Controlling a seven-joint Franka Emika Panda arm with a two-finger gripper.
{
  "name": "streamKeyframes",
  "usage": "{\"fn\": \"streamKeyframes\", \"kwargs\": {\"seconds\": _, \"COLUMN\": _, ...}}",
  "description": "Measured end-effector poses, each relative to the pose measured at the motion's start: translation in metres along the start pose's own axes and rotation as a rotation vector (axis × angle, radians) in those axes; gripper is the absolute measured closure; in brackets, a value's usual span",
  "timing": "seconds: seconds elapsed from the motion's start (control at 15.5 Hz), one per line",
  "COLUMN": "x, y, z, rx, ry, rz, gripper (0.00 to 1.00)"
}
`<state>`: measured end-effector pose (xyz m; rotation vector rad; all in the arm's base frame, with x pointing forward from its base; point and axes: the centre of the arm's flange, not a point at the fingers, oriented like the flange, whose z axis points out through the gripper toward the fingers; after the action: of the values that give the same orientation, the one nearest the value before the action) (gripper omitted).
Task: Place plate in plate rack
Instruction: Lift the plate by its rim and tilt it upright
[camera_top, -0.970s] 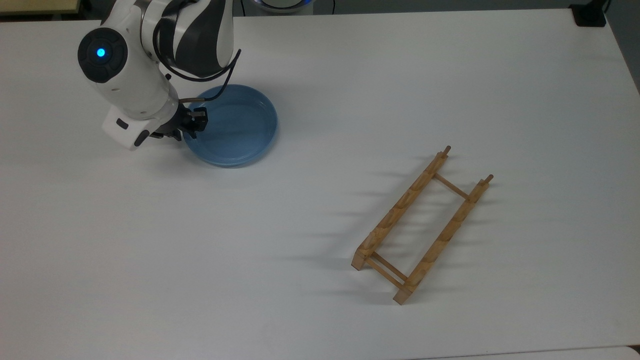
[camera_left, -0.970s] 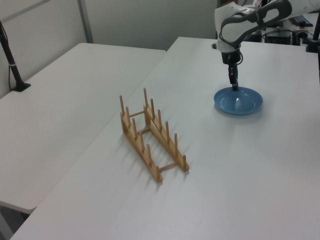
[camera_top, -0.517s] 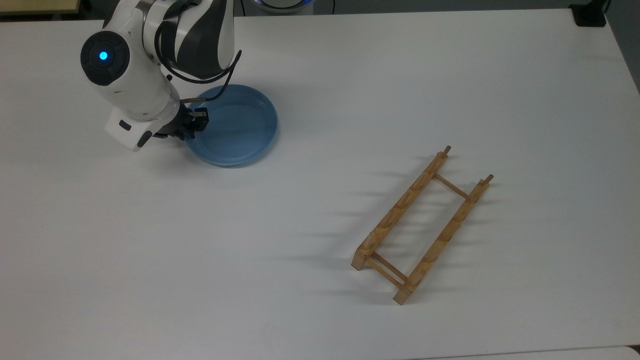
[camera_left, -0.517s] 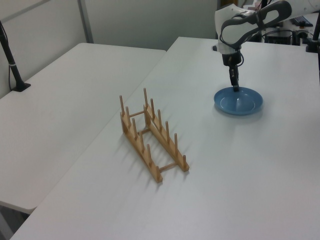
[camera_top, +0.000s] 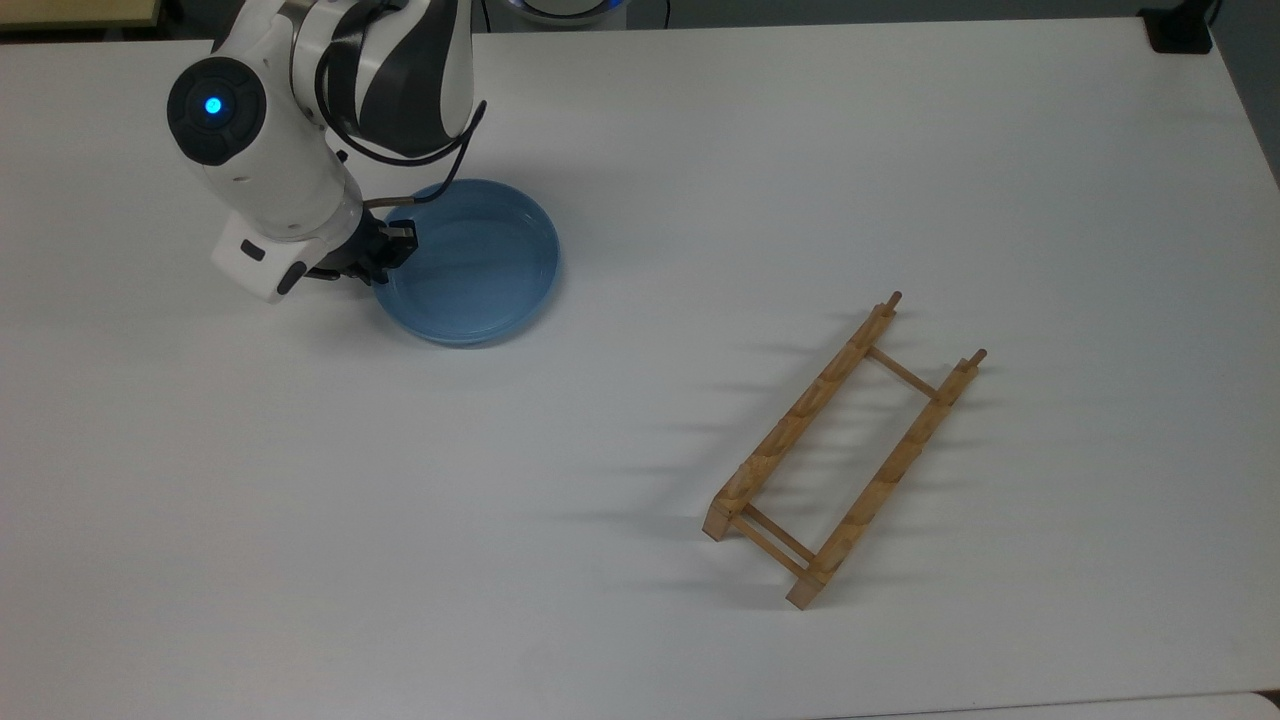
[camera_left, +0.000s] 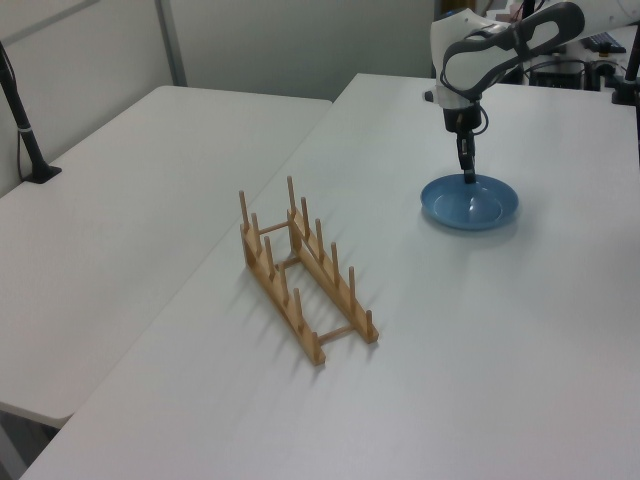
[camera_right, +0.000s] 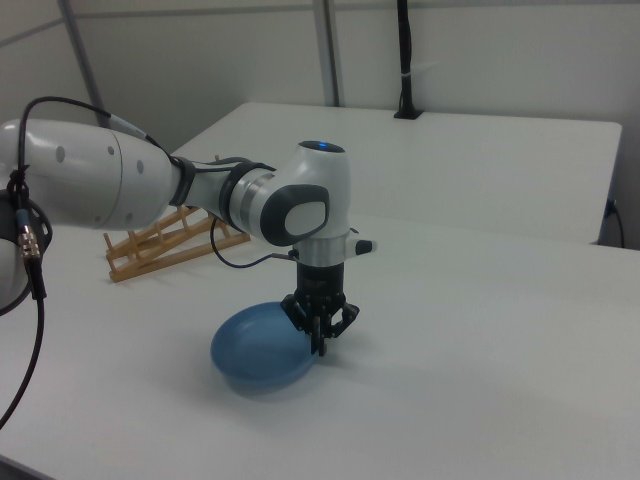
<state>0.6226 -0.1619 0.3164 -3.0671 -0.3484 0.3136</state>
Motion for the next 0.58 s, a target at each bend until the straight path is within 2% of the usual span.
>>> {"fn": "streamKeyframes", "kwargs": {"seconds": 0.32, "x": 0.001, "y": 0.001, "z": -0.013, "rx": -0.010, "ry": 0.022, "rz": -0.023, "gripper": 0.93}}
{"fn": "streamKeyframes", "kwargs": {"seconds": 0.58, "x": -0.007, "y": -0.001, "z": -0.099, "rx": -0.071, "ry": 0.160, "rz": -0.028, "gripper": 0.95}}
